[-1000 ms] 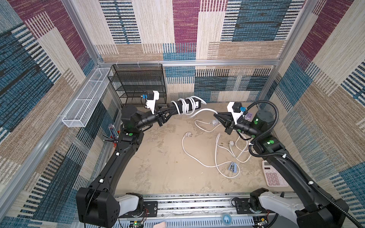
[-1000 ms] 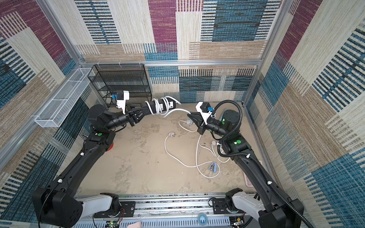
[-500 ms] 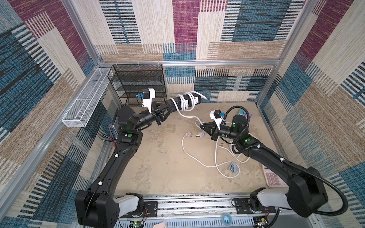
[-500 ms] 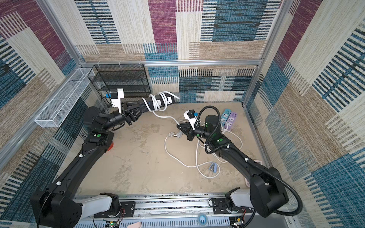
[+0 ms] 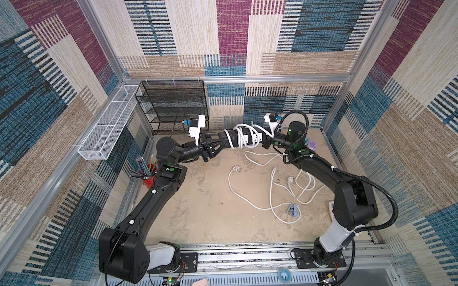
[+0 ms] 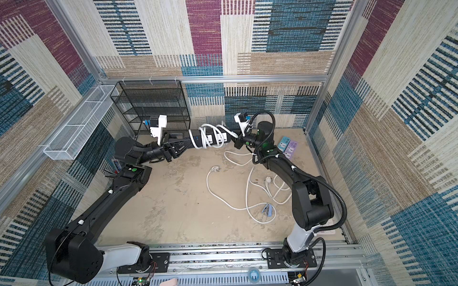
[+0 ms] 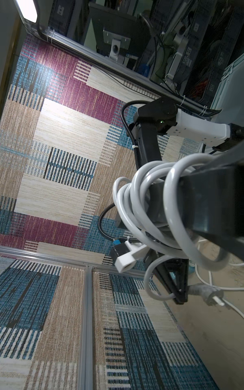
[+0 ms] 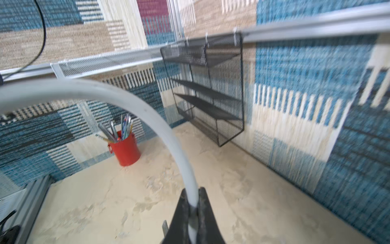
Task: Unwrap the cord wrapped around the power strip
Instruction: Unwrap the power cord from the power strip.
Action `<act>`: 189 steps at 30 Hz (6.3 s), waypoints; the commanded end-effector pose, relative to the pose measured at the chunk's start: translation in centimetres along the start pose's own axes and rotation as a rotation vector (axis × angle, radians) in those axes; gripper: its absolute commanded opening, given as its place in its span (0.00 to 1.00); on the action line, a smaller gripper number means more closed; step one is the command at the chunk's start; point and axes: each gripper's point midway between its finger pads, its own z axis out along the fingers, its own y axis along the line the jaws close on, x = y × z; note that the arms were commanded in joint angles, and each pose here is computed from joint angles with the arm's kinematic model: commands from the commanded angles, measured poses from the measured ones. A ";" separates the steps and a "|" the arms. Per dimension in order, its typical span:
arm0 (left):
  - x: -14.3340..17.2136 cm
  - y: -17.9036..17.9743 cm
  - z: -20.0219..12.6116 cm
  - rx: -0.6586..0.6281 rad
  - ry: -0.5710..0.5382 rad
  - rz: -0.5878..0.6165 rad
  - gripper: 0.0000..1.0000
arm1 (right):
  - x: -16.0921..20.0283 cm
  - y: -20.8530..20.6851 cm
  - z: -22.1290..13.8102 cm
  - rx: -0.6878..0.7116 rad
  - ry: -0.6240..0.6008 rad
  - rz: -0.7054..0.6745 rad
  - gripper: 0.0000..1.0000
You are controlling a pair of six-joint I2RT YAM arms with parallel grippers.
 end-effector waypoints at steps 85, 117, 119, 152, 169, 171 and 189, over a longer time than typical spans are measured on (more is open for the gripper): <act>-4.2 7.0 -8.5 -0.531 -0.166 0.225 0.00 | 13.6 -1.5 -16.8 0.739 0.339 0.323 0.98; -4.9 4.8 -6.4 -0.341 -0.153 0.168 0.00 | 0.1 11.6 2.6 -0.371 -0.014 -0.165 1.00; -4.9 4.9 -6.4 -0.342 -0.152 0.168 0.00 | 0.7 11.6 3.4 -0.385 -0.003 -0.152 0.97; -2.9 4.9 -4.9 -0.292 -0.109 0.110 0.00 | -4.3 3.3 4.6 -0.133 -0.088 -0.095 0.00; -0.8 9.9 -5.9 -0.512 -0.036 0.078 0.00 | -6.8 5.0 -3.5 0.053 -0.035 -0.218 0.00; -1.1 10.6 -6.5 -0.551 -0.048 0.088 0.00 | -5.1 5.5 -4.6 0.067 0.004 -0.202 0.00; -6.2 5.6 -5.2 -0.330 -0.186 0.116 0.00 | 13.0 3.6 -4.2 0.058 0.217 0.188 0.00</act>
